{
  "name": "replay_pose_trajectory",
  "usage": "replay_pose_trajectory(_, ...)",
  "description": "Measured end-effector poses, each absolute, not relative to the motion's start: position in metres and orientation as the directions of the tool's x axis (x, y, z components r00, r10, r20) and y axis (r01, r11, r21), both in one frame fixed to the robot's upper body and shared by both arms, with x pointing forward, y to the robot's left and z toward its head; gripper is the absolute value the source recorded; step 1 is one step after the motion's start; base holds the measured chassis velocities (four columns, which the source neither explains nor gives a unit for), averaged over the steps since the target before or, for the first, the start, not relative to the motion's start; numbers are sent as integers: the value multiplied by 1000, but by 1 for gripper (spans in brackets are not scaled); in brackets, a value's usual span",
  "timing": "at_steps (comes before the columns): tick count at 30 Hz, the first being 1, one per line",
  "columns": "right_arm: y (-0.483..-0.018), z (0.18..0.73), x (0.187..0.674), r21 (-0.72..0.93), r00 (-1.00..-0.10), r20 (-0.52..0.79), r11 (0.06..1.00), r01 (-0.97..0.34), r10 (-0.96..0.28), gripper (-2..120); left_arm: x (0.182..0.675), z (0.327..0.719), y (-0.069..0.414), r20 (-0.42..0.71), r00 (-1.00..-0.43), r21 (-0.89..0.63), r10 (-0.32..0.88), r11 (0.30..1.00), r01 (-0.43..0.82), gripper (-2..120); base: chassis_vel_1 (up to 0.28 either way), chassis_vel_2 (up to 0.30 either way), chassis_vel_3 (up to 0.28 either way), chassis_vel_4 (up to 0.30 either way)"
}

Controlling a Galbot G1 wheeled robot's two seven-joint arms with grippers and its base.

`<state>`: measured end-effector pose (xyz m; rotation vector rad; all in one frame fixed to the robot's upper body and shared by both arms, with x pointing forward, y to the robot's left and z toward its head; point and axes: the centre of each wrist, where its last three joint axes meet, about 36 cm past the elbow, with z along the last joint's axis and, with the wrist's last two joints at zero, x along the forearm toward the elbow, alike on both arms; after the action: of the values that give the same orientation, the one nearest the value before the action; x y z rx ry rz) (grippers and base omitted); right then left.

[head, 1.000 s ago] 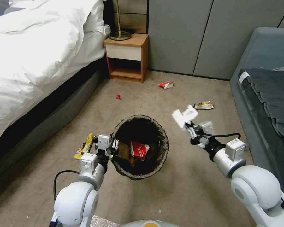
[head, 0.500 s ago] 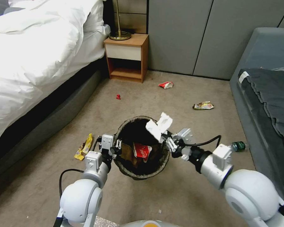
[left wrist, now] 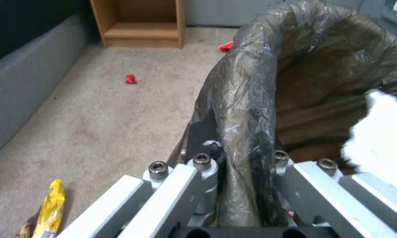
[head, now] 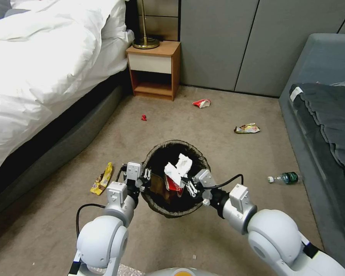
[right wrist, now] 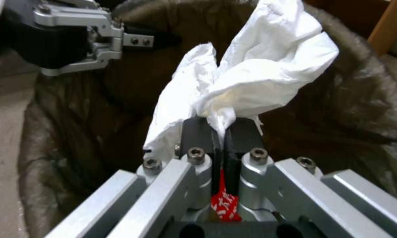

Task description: Pick up the trash bin, then pick up the garbage from the floor and place it into the trash bin.

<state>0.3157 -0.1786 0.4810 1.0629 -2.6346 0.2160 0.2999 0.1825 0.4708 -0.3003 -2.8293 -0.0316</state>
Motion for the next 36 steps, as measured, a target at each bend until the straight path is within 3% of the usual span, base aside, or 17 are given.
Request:
replay_pose_trajectory(5, -172, 475, 320, -41, -691, 329, 721, -691, -643, 3, 299, 473, 182, 291, -935, -10, 204, 978, 210, 5, 0, 0, 0, 0)
replay_pose_trajectory(7, -169, 473, 320, -45, -698, 333, 729, -683, -634, 15, 298, 473, 182, 290, -935, -10, 204, 978, 210, 5, 0, 0, 0, 0)
replay_pose_trajectory(19, -167, 469, 322, -45, -721, 340, 756, -653, -603, 53, 296, 474, 182, 292, -934, -12, 207, 977, 213, 5, 0, 0, 0, 0)
replay_pose_trajectory(21, -166, 467, 319, -36, -723, 343, 760, -649, -600, 65, 296, 474, 182, 294, -933, -11, 207, 977, 214, 5, 0, 0, 0, 0)
replay_pose_trajectory(22, -166, 467, 319, -36, -723, 343, 760, -649, -600, 65, 296, 474, 182, 294, -933, -11, 207, 977, 214, 5, 0, 0, 0, 0)
replay_pose_trajectory(25, -166, 468, 316, -37, -726, 342, 763, -645, -597, 82, 295, 474, 181, 294, -932, -11, 210, 976, 217, 5, 0, 0, 0, 0)
replay_pose_trajectory(29, -168, 470, 314, -40, -731, 338, 767, -640, -592, 95, 295, 474, 181, 295, -932, -11, 211, 976, 218, 5, 0, 0, 0, 0)
replay_pose_trajectory(36, -175, 478, 310, -53, -751, 319, 780, -624, -579, 100, 294, 474, 180, 289, -934, -9, 212, 976, 219, 5, 0, 0, 0, 0)
